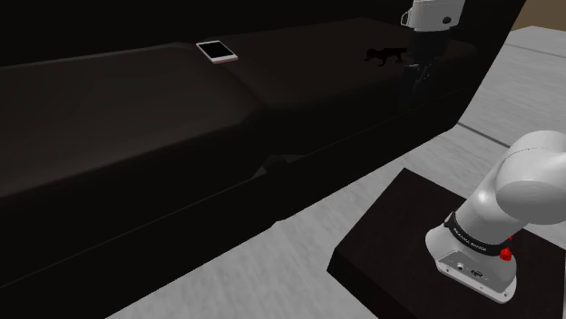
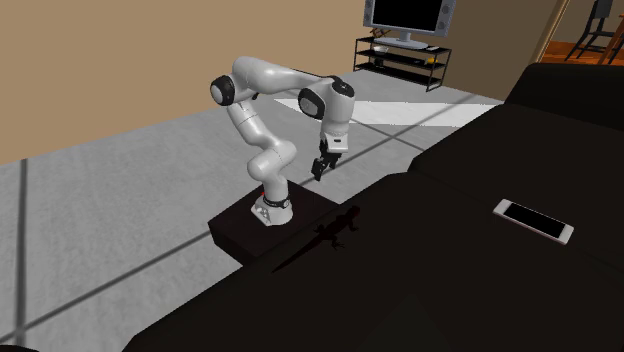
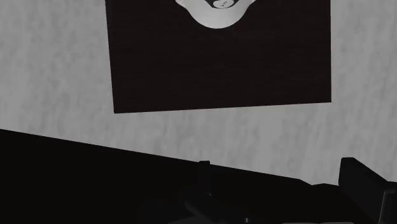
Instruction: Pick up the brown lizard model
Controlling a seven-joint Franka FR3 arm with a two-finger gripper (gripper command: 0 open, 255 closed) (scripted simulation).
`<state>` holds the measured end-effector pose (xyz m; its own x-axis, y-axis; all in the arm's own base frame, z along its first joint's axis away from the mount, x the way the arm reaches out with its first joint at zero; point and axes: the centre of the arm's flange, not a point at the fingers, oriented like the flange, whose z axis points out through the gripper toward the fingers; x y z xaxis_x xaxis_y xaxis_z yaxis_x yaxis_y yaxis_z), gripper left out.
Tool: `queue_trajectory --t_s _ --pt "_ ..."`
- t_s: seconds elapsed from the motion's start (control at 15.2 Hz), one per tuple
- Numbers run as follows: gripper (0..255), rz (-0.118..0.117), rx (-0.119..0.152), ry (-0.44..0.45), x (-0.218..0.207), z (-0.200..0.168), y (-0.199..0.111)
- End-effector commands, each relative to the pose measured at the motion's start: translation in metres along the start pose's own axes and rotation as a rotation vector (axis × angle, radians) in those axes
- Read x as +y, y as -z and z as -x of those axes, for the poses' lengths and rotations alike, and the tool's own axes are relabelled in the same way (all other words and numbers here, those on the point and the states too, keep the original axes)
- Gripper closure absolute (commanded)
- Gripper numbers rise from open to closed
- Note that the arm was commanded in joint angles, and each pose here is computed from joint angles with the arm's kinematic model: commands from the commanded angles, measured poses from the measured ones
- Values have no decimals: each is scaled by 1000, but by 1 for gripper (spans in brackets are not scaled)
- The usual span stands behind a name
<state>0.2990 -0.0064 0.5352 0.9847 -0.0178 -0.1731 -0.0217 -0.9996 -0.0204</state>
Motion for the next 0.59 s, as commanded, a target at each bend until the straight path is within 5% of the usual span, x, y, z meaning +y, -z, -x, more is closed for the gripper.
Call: queue_trajectory --t_s 0.0,0.53 --pt "0 0 0 0 0 0 0" --pt "0 -40 16 -33 92 -49 34"
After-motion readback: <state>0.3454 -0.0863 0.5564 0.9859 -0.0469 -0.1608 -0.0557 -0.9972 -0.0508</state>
